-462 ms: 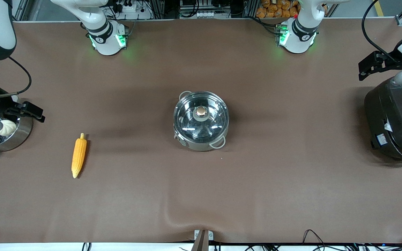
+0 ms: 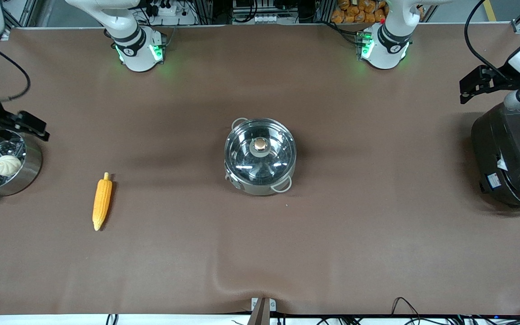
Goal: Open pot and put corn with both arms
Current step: 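Reach the right gripper to the corn while the left gripper reaches the lid knob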
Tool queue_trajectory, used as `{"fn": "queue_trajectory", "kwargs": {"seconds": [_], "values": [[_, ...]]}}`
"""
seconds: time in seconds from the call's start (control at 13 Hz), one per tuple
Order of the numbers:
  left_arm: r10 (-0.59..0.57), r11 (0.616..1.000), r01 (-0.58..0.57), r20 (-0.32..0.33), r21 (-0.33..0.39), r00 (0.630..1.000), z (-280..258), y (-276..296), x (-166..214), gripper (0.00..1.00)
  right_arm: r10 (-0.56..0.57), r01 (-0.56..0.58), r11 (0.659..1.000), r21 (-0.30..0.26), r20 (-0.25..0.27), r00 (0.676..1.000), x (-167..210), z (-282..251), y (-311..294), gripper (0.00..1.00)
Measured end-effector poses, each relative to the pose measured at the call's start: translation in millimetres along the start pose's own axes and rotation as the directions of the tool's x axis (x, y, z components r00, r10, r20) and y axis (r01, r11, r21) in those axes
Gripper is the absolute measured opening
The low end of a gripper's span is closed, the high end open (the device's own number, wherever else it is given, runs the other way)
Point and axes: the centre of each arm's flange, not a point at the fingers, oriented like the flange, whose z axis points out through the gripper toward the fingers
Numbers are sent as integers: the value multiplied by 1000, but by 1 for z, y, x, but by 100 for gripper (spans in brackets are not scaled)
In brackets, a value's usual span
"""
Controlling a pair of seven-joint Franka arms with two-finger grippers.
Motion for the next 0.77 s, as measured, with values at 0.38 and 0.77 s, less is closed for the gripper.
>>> {"fn": "queue_trajectory", "kwargs": {"seconds": [0.38,0.77], "values": [[40,996,-35,61,-84,997,29,42,14,100,3,-3,1000,0,3,1000,-3,-5,1,100],[-48,991,56,71,-122,996,70,117,43,100,5,-5,1000,0,24,1000,-1,5,1,100]]}}
